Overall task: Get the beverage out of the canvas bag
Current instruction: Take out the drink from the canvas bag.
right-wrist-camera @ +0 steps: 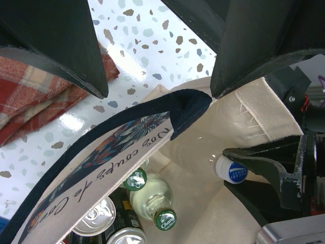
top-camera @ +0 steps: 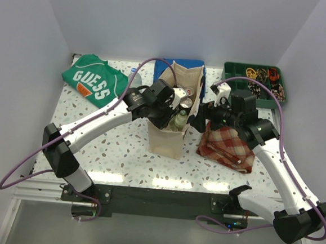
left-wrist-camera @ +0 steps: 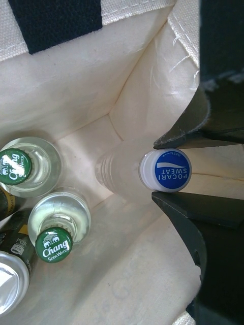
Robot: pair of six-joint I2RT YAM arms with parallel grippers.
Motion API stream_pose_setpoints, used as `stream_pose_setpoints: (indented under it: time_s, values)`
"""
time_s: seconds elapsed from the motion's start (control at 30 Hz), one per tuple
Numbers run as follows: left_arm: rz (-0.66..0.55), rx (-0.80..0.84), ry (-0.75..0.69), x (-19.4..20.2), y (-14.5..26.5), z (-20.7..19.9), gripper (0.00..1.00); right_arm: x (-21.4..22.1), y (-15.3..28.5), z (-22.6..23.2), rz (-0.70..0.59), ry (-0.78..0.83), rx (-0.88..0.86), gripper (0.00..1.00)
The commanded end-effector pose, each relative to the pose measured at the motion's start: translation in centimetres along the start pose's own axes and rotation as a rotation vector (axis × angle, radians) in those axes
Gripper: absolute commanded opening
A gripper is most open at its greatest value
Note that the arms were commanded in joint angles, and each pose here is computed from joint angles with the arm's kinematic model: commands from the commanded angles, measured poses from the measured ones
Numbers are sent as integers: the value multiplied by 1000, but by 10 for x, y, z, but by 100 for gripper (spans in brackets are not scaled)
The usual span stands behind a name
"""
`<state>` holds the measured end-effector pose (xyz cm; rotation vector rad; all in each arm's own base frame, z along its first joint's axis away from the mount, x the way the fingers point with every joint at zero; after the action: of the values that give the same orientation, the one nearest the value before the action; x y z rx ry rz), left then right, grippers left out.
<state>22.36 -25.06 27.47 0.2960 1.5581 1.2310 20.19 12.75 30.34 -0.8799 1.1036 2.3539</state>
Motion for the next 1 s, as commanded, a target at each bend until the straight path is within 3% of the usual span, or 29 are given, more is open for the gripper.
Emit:
stream_pose_setpoints:
  time_s: [0.0, 0.97]
  values:
    - [49, 36, 4, 5, 0, -9, 0, -7, 4, 3, -38, 23, 1, 86]
    - [-39, -15, 0, -15, 24, -13, 0, -4, 6, 2, -59, 13, 9, 86]
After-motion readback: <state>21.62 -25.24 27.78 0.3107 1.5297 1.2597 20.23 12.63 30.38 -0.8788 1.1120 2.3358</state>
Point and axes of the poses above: each gripper's point midway between its finger pads, its own y axis back along the fingers, its own z axis along the line the jaws close on, x = y × z, the point moved 9 cm from there along y, back along the fingers, and after that the axes turned 15 degrees about -y, right-handed, at the moved point
